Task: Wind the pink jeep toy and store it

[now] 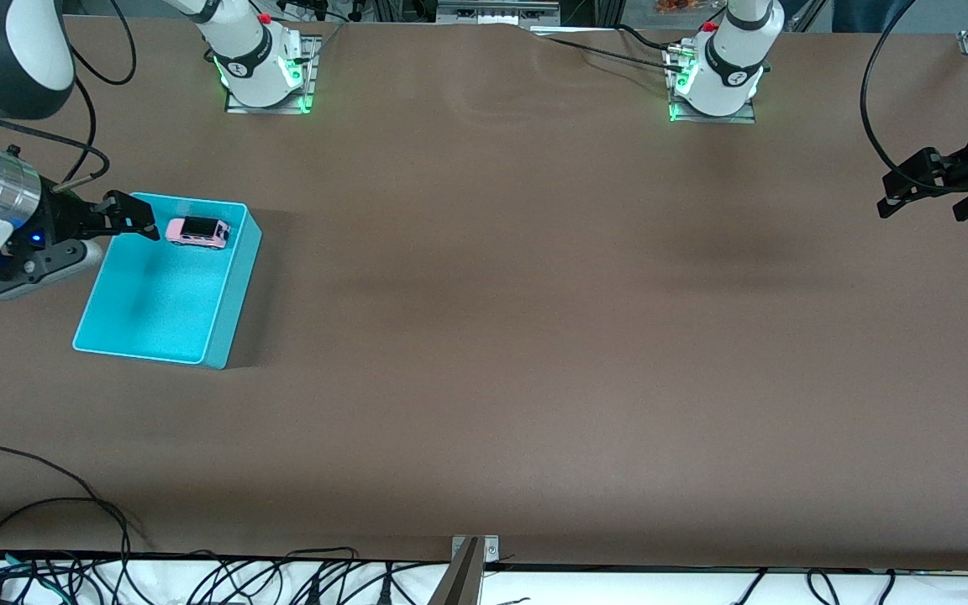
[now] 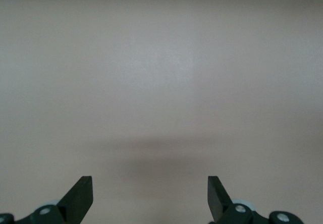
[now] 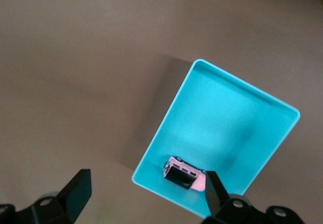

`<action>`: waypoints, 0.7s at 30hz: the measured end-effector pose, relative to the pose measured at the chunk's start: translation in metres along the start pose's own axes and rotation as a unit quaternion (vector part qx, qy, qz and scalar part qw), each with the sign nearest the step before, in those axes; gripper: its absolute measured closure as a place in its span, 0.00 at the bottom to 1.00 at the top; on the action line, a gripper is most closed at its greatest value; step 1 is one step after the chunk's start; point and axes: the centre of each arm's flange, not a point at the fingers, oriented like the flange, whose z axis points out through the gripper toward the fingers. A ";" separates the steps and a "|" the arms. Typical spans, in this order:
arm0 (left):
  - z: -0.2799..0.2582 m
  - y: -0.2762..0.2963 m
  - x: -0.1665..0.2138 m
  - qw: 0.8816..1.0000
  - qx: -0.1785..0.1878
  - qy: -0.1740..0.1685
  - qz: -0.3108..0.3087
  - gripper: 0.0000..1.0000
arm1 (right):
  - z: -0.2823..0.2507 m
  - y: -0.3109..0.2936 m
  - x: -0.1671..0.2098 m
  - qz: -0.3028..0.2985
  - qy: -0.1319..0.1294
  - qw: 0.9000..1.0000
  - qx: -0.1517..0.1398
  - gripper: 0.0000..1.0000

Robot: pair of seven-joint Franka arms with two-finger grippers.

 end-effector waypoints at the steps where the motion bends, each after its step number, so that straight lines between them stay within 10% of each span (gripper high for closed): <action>1: 0.000 0.000 0.000 1.000 0.000 0.000 0.000 0.00 | -0.005 -0.001 -0.001 0.021 0.001 1.000 -0.001 0.00; 21: 0.000 0.000 0.000 1.000 0.000 0.000 0.000 0.00 | -0.077 0.027 -0.042 0.119 -0.004 0.993 -0.025 0.00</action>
